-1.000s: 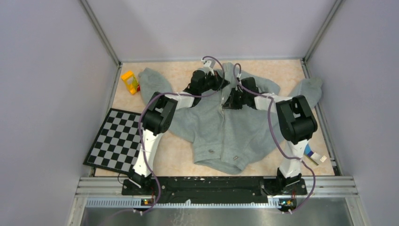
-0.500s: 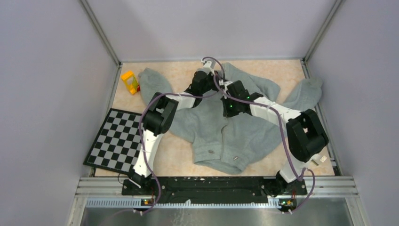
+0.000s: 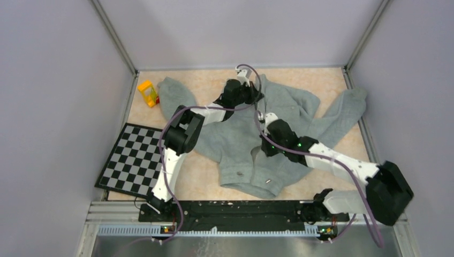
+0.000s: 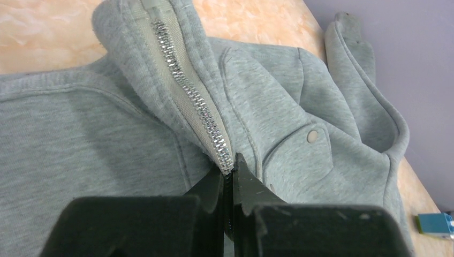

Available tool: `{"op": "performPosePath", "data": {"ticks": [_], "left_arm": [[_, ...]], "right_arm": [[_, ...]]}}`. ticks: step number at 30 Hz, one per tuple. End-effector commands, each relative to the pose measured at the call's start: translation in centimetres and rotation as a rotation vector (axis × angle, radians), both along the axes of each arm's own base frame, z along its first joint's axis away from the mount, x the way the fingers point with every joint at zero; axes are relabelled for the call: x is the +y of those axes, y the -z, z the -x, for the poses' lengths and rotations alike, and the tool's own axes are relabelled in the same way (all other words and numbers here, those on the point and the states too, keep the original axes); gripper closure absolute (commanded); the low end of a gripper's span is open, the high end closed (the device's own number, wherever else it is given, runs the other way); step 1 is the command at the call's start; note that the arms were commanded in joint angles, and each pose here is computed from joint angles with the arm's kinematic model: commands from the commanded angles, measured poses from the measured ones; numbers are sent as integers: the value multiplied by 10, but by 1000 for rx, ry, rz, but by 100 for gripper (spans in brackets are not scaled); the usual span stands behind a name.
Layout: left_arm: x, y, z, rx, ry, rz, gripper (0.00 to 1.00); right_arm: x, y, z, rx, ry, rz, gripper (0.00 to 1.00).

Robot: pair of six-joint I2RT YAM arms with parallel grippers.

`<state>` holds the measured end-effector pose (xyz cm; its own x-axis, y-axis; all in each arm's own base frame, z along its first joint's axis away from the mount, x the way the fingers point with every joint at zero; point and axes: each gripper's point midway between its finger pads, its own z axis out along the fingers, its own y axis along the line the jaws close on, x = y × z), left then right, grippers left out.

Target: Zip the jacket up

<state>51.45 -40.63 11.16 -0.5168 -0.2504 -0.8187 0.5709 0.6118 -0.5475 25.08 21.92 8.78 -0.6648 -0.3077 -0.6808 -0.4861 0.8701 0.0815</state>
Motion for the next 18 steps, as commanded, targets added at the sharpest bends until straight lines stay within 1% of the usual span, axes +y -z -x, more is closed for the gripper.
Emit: {"op": "performPosePath", "data": {"ticks": [1,5,7,10,11,12,14,15,16,18], "left_arm": [[15,-44,-39,-161,-106,47,100],[18,-46,-39,-170,-122,44,100],[19,-49,-39,-183,-131,35,100],[20,-55,-41,-200,-146,25,100],[19,-55,-40,-202,-141,23,100],[18,-56,-39,-205,-134,26,100],[13,-54,-35,-201,-111,31,100],[9,-53,-33,-197,-94,29,100],[6,-52,-32,-191,-81,21,100],[-1,-51,-25,-175,-37,-1,100]], "right_arm": [[18,5,90,248,-70,-223,100],[28,10,120,343,-79,-343,100],[30,12,125,380,-91,-344,100],[40,7,139,468,-107,-411,100],[34,9,138,454,-84,-391,100],[22,11,130,404,-39,-339,100],[-2,3,107,265,36,-233,100],[-4,-7,94,209,51,-229,100],[-4,-14,81,172,70,-238,97],[-11,-23,47,116,153,-258,79]]}}
